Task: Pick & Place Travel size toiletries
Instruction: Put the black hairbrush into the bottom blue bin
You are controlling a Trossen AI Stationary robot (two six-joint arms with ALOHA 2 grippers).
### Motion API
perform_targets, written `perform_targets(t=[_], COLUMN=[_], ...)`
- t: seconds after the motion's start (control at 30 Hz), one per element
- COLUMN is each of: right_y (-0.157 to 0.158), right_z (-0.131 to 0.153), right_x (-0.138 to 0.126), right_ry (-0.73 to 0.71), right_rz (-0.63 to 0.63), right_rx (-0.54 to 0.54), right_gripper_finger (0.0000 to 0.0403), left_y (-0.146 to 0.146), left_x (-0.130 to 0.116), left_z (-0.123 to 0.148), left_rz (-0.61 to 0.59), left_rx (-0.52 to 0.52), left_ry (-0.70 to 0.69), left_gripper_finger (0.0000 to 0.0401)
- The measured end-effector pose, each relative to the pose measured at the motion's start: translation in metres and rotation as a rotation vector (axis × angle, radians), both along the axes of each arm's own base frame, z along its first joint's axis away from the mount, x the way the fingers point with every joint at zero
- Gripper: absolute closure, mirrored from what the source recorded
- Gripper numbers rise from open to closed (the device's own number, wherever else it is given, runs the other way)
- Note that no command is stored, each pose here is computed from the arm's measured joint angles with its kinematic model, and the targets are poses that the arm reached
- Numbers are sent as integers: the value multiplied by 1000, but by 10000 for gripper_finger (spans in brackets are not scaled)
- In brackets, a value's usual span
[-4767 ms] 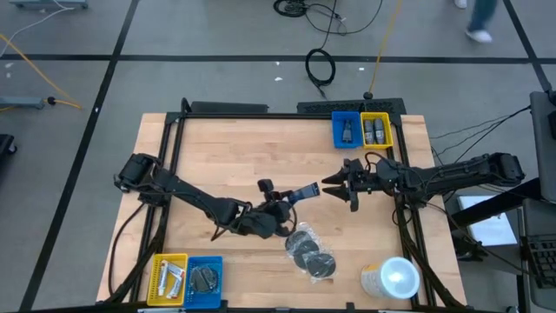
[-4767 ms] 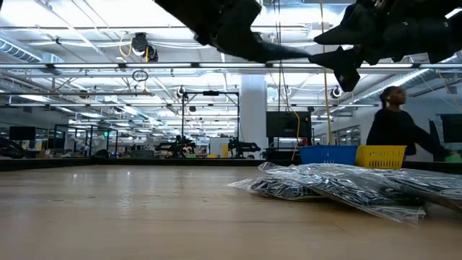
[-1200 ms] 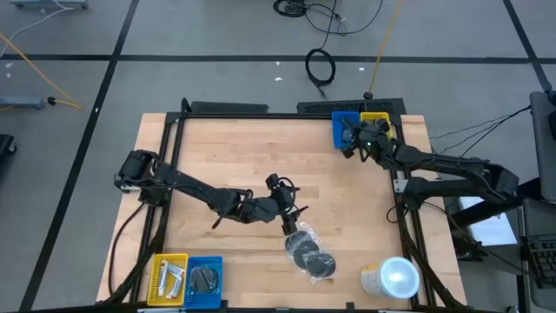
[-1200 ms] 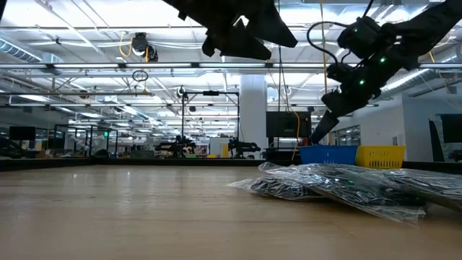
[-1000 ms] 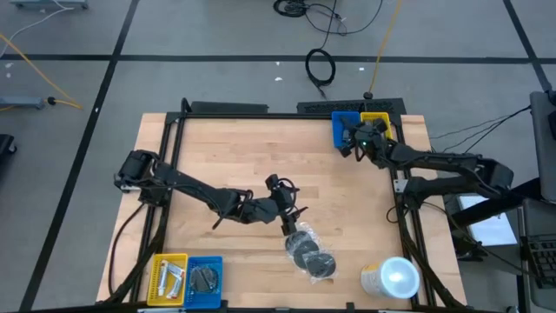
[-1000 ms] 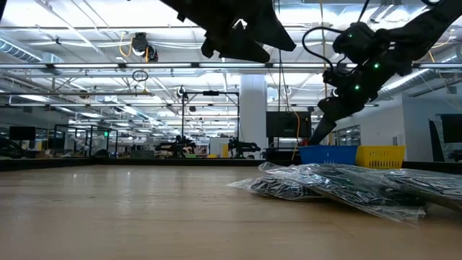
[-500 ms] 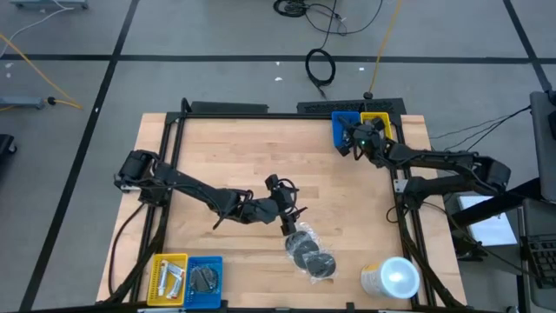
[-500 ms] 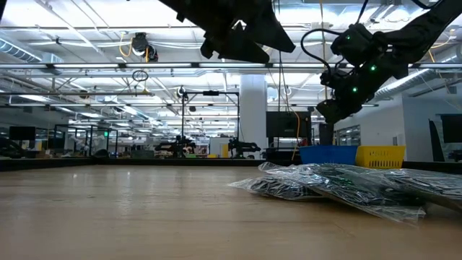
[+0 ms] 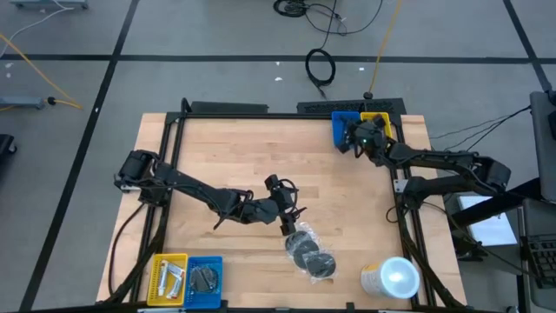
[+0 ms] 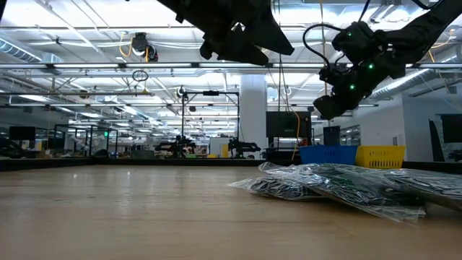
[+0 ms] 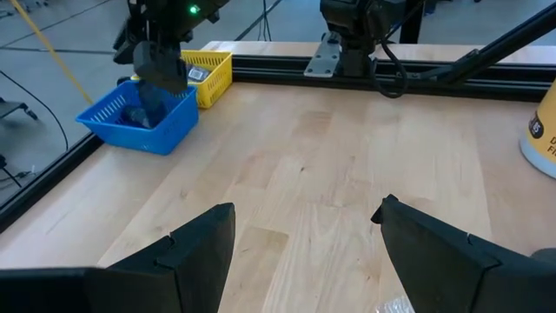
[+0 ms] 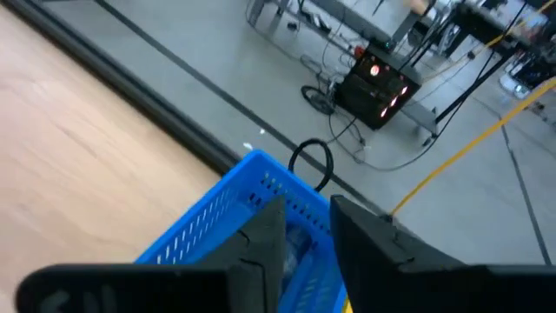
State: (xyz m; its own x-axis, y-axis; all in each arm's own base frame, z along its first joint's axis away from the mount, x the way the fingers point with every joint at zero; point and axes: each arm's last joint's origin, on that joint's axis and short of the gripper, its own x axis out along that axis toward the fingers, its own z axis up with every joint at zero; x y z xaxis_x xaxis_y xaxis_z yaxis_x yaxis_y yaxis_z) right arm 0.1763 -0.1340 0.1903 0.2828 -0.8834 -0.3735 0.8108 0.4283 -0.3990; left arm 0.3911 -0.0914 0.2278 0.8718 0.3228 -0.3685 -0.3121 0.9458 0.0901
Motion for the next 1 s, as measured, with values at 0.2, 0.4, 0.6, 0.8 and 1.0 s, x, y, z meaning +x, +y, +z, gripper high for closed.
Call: perform_targets(t=[0.2,0.4,0.6,0.8,1.0], right_y=[2,12,49,92,129], right_z=[5,10,29,27,12], right_x=[3,7,11,12,18], right_ry=[-23,-44,-183,-258,-171], right_rz=[24,74,298,698,970], right_rx=[-33,-45,-6,295,532], right_gripper_finger=[294,289,292,293,293], left_y=[0,0,0,1,1], left_x=[0,0,-1,-2,-2], left_z=[0,-1,-3,-5,-4], left_rz=[2,2,2,3,-1], left_rx=[-4,-2,5,12,23], left_ry=[1,6,32,53,52], left_gripper_finger=[123,123,123,123,123])
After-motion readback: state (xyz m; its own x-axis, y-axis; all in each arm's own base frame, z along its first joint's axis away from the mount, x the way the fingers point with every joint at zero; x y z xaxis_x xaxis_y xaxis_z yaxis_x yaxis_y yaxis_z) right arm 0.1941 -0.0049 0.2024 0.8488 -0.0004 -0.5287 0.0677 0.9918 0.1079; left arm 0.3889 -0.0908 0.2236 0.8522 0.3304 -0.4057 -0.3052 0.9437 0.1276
